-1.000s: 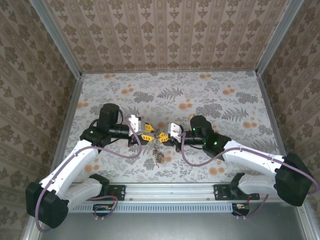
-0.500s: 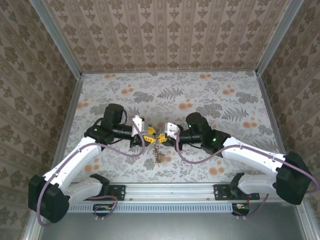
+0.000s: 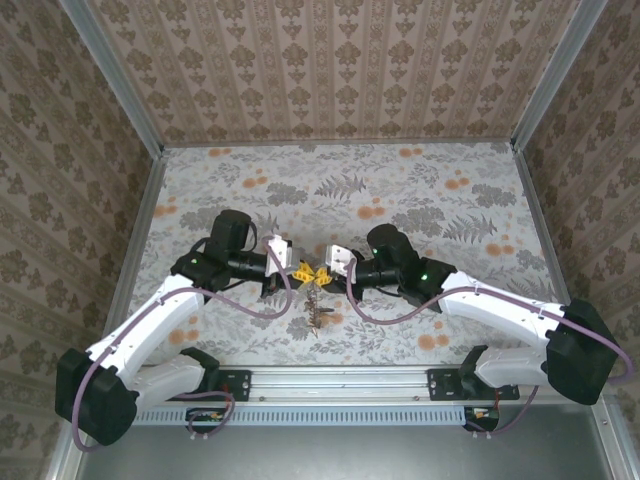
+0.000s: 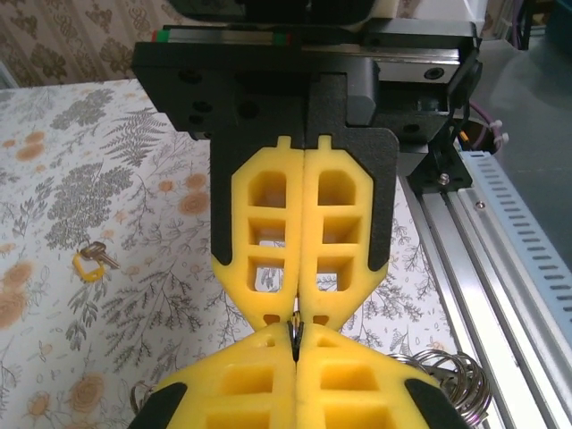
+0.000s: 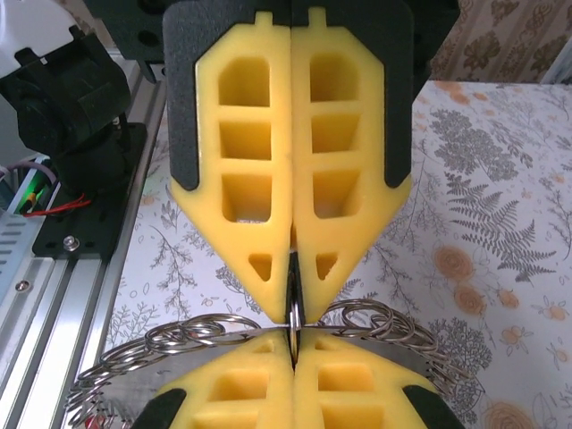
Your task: Put the keys on the keyring
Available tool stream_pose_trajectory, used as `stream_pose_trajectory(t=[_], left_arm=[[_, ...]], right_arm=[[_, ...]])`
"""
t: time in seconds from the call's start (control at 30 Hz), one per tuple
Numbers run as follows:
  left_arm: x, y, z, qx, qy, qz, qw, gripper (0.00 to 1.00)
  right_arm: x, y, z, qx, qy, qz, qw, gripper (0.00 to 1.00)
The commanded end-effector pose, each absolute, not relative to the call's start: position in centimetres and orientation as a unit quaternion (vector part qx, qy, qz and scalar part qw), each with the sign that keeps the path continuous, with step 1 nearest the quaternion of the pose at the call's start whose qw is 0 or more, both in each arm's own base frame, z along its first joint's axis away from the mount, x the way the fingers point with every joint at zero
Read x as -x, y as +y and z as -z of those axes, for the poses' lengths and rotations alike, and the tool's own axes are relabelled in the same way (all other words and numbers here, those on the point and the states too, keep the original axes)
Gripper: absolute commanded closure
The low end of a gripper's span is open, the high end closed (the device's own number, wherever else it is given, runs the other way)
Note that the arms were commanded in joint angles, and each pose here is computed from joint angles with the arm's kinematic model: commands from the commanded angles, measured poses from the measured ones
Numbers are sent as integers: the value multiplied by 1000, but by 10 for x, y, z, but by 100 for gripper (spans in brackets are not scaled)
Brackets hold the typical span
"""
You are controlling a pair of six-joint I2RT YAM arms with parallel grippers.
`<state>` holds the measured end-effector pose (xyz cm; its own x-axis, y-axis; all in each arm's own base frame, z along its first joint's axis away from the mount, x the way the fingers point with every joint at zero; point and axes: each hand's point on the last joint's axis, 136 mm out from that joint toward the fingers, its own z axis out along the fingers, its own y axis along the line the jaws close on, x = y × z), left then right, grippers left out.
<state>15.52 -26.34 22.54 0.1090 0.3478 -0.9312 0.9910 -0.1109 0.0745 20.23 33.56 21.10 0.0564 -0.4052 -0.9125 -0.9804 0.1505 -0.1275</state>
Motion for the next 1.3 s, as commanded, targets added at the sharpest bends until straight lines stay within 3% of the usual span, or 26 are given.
stream_pose_trajectory(t=[0.0,0.07,0.17,0.3,0.53,0.8,1.27], left_arm=[[-150,-262,-223,-634,527,400,400,100],[-151,-263,-229,-632,518,398,416,100],[-153,-264,-247,-618,500,403,453,100],[-153,-266,-270,-596,473,425,490,100],[-153,-268,-284,-580,447,440,520,100],[-149,-269,-293,-572,430,451,533,100],[-145,-281,-291,-577,416,470,523,100]], right_arm=[[-202,342,-245,565,567,-331,500,100],[-198,339,-249,558,552,-342,516,100],[-196,329,-261,529,531,-359,556,80],[-196,322,-271,500,521,-381,577,72],[-200,315,-279,466,515,-396,601,72],[-204,305,-277,442,520,-401,611,65],[-200,318,-280,463,503,-428,591,78]])
